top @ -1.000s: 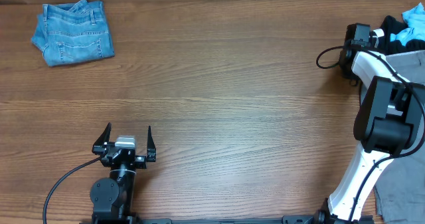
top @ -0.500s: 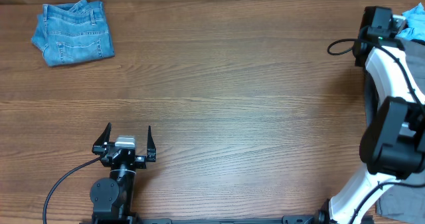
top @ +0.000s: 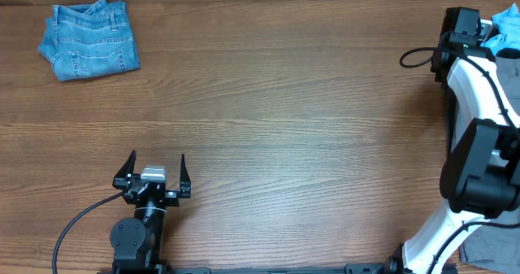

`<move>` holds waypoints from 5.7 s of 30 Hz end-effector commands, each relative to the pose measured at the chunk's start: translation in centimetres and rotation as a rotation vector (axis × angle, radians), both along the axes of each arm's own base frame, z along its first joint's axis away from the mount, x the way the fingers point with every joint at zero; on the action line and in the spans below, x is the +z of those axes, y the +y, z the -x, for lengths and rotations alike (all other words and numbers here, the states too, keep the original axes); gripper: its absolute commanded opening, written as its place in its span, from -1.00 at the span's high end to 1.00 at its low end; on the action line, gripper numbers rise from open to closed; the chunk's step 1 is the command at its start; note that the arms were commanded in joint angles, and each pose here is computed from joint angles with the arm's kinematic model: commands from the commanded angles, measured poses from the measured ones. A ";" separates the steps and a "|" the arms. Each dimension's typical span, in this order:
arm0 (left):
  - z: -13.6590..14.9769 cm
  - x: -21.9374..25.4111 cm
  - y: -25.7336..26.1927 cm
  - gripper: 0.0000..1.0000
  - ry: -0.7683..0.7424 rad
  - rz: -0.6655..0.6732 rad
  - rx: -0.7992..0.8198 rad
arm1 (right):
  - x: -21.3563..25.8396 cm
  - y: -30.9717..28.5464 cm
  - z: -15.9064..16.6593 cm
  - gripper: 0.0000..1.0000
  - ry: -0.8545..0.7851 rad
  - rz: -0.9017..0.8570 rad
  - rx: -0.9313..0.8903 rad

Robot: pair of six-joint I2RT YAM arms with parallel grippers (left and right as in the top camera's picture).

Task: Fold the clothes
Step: 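Grasp the grey trousers' waistband with the right gripper, then drag the grey trousers left and lay them flat mid-table, then reach the left gripper to the trousers' left waistband corner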

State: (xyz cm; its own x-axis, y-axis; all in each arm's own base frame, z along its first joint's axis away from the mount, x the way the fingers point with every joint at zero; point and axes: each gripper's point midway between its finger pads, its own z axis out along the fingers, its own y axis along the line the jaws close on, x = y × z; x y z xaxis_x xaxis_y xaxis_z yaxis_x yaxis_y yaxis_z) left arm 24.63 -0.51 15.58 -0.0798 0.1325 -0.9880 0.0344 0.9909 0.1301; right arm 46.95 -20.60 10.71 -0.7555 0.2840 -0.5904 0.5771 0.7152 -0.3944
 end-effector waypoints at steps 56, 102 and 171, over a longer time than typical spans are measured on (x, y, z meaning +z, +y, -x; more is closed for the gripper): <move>0.0 0.0 0.1 -1.00 -0.007 -0.015 0.007 | -13.6 -4.8 0.9 0.92 0.076 -0.202 -0.085; 0.0 0.0 0.1 -1.00 -0.007 -0.015 0.007 | 10.5 41.3 -2.7 0.92 -0.344 -0.817 0.708; 0.0 0.0 0.1 -0.99 -0.007 -0.015 0.007 | 0.7 25.7 9.6 -1.00 0.116 -0.932 -0.061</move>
State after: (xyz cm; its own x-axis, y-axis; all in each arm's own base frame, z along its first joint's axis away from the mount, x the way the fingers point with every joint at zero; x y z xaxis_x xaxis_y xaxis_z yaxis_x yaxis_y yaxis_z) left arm 24.63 -0.51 15.59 -0.0794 0.1325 -0.9880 0.0343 0.9909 0.1301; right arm 37.35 5.14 11.30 -0.7717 0.6356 -0.0231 0.6086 0.7484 0.2638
